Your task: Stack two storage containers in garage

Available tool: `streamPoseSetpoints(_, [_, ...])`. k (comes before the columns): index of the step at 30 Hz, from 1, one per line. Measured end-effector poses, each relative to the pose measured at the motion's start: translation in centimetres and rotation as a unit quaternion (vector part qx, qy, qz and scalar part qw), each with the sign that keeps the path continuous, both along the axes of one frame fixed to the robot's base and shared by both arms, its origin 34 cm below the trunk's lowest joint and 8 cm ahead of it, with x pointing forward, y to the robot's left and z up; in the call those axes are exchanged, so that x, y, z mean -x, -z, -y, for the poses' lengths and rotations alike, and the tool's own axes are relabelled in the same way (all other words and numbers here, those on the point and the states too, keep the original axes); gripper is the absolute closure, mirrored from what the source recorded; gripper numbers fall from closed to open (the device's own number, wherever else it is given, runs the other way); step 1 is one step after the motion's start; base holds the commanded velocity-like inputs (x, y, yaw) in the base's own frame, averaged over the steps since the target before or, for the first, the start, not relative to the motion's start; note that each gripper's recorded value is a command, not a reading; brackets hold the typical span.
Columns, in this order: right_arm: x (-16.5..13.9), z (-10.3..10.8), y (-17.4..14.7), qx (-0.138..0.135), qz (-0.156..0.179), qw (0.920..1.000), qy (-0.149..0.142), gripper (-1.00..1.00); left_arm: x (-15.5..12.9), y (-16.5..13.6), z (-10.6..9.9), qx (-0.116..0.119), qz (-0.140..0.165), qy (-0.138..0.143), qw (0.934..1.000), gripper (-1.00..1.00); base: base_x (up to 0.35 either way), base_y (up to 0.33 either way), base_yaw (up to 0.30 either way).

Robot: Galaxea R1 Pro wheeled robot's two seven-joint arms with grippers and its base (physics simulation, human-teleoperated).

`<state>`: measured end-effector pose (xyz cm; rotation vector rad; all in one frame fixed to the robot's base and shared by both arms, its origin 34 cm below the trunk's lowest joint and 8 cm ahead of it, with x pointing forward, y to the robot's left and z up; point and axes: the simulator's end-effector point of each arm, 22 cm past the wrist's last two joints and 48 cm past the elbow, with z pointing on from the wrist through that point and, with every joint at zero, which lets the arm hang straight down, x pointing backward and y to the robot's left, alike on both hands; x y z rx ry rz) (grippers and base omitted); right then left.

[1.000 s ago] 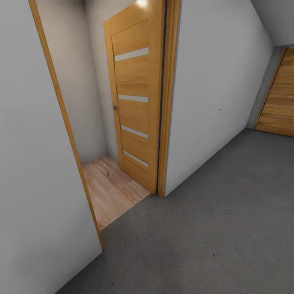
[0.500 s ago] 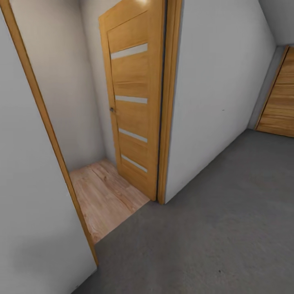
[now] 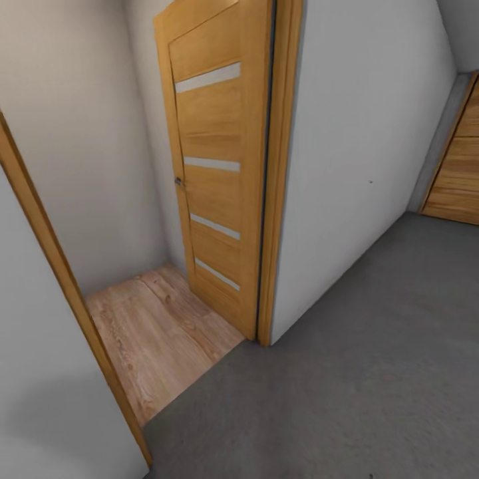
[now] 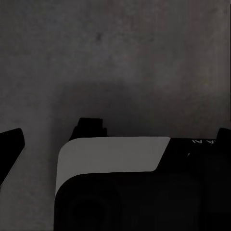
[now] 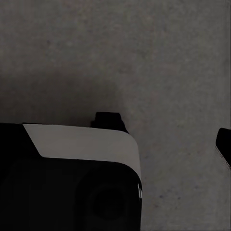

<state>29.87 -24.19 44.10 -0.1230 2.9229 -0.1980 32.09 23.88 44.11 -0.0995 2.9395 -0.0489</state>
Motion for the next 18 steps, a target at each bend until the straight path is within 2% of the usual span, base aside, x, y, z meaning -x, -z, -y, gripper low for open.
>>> streamPoseSetpoints(4, [0.03,-0.09,0.0,-0.001,0.0,1.0,0.0,-1.0,0.0,0.0,-0.04,0.0,0.0,0.0,1.0,-1.0,0.322,0.0,-0.023])
streamPoseSetpoints(10, [0.07,-0.07,0.01,0.0,-0.001,1.0,0.002,-1.0,-0.02,0.0,0.02,0.0,0.0,0.0,1.0,-1.0,0.296,0.0,-0.188])
streamPoseSetpoints(18, [0.05,-0.07,0.03,0.0,-0.002,1.0,0.002,-1.0,-0.04,0.01,0.05,0.0,0.0,0.0,1.0,-1.0,0.07,0.0,-0.242])
